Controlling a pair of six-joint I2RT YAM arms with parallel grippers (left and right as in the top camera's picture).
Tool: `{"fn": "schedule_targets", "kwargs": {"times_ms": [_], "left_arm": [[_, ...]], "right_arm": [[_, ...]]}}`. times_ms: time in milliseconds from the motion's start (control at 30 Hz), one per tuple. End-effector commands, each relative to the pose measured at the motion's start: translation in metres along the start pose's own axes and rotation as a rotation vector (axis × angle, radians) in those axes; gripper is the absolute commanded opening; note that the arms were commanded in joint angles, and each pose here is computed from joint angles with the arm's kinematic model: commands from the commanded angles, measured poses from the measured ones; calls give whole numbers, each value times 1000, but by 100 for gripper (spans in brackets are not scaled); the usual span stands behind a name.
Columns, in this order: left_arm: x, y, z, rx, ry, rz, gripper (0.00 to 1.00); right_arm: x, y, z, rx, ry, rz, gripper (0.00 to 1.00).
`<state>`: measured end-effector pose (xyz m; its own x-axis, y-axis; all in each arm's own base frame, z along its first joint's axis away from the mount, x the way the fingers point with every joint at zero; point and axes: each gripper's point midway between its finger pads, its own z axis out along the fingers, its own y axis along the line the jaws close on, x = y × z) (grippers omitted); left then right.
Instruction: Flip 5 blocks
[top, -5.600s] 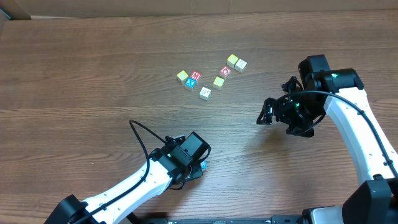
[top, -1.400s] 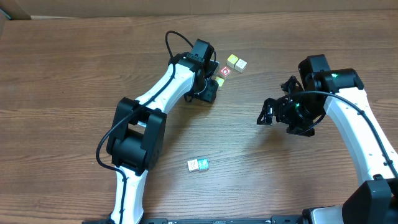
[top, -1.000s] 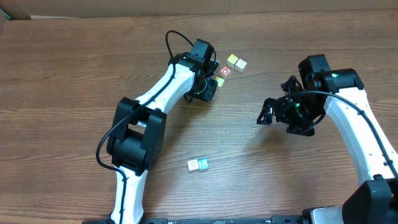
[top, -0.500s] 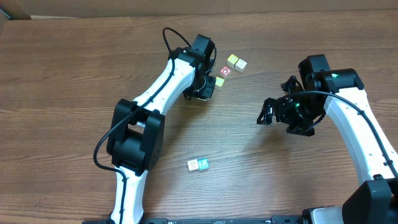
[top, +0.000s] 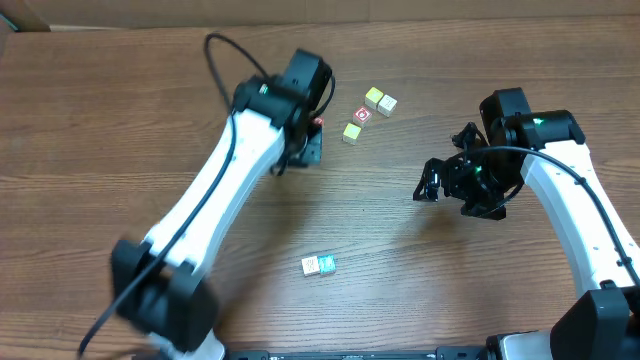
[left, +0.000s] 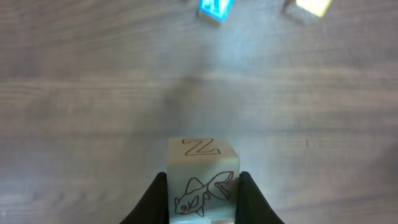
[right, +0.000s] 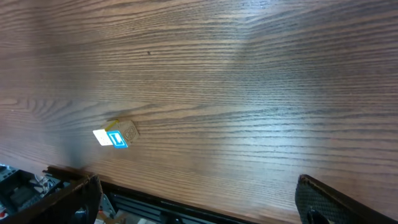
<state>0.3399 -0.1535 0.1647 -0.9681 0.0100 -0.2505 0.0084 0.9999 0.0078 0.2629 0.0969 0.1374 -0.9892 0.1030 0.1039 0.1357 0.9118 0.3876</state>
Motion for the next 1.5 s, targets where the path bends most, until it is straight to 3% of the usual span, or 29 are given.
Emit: {"fn": "schedule_targets", "kwargs": {"times_ms": [0,267,467,667,867,1467], "left_arm": [[37,8,-10,-13,-20,-57,4],[144,20,-7,65,-23,-119,5],[189,19,20,176,11,-126,5],[196,13,46,200,24,-150,4],[206,16,74,150,82,-265,4],[202,16,103,68,95,-258,4]], "right_arm": [[-5,3,-8,-8,-30,-15,100],[-5,3,-8,-7,-27,-13,100],[-4,2,-8,-6,-23,-12,100],[-2,2,-8,-5,-16,-9,100],[-1,2,-8,-4,-13,-7,100],[0,2,-8,-2,-7,-24,100]]}}
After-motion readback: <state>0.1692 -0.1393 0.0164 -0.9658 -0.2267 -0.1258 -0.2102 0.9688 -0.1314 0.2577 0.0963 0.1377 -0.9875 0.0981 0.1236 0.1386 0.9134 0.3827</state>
